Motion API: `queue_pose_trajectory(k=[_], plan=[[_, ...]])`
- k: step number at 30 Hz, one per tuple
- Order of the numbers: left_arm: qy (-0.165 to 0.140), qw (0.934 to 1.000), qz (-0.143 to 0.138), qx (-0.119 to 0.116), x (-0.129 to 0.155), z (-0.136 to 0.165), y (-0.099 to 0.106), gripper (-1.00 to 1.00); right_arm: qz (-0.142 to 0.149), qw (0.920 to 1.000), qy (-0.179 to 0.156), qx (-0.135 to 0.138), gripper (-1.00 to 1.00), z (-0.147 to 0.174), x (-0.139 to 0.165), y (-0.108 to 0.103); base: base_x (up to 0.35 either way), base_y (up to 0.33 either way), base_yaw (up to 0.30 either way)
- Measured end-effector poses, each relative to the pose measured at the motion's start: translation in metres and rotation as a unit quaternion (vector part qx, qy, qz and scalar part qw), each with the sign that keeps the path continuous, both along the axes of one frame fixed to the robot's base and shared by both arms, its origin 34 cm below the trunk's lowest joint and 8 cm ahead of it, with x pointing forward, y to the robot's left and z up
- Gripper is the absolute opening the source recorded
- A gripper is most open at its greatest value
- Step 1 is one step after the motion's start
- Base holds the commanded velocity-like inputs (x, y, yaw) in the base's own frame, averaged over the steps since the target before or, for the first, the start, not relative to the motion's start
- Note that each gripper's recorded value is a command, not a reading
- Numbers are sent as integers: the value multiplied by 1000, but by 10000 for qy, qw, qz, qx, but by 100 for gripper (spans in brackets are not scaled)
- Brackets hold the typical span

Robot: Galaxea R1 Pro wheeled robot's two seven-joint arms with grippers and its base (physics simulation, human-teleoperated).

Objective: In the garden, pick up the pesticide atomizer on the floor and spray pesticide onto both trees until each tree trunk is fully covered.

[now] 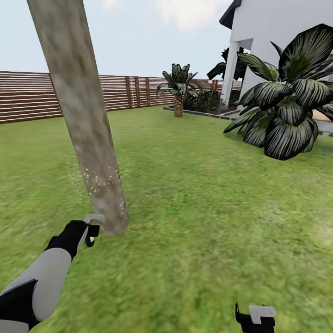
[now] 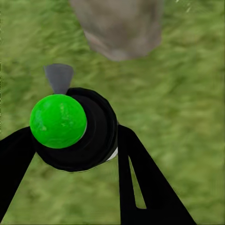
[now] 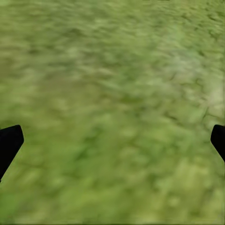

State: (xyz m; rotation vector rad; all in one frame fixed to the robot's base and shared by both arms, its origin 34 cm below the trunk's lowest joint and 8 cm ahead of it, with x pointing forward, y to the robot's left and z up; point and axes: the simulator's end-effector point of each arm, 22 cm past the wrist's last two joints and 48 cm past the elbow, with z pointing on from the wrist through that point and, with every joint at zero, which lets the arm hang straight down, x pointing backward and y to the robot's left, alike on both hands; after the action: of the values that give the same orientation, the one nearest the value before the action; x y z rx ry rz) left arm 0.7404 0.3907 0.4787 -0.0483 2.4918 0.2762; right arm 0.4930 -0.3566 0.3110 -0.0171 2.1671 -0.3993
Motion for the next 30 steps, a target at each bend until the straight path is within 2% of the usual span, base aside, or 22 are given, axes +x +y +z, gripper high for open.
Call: queue_pose_trajectory(k=[4, 10, 11, 15, 17, 19, 21, 22, 23, 25, 27, 30], plan=[[48, 10000, -4, 0, -5, -6, -1, -100, 0, 10000, 1, 0, 100, 0, 0, 0, 326, 0, 0], [34, 9999, -110, -113, -3, -9, -25, -100, 1, 10000, 0, 7, 100, 0, 0, 1, 300, 0, 0], [72, 9999, -97, -75, -6, -12, -21, -100, 2, 10000, 1, 7, 100, 0, 0, 1, 67, 0, 18], [292, 9991, 165, 268, -39, -30, 36, -100, 2, 10000, 0, 8, 100, 0, 0, 1, 17, 0, 192], [300, 9990, 210, 263, -42, -31, 41, -100, 0, 10000, 0, 8, 100, 0, 0, 1, 1, -35, 271], [284, 9992, 204, 205, -41, -32, 35, -100, 1, 10000, 0, 7, 100, 0, 0, 1, 0, -192, 276], [142, 9997, 140, 164, -35, -31, 26, -100, 1, 10000, 0, 10, 100, 0, 0, 1, 0, -251, 210], [-119, 9998, 83, 168, -24, -26, 16, -100, 2, 10000, -1, 13, 100, 0, 0, 2, 0, -265, 73], [-205, 9994, 126, 254, -22, -24, 15, -100, 1, 10000, 1, 13, 100, 0, 0, 2, 0, -267, 37], [-281, 9983, 316, 395, -22, -23, 20, -100, -5, 10000, -1, 10, 100, 0, 0, 2, 0, -268, 16], [-319, 9978, 430, 402, -22, -23, 21, -100, -8, 10000, -1, 6, 100, 0, 0, 1, 0, -269, 2], [-327, 9976, 460, 396, -23, -23, 21, -100, -5, 10000, -2, 3, 100, 0, 0, 1, 23, -269, 0]])
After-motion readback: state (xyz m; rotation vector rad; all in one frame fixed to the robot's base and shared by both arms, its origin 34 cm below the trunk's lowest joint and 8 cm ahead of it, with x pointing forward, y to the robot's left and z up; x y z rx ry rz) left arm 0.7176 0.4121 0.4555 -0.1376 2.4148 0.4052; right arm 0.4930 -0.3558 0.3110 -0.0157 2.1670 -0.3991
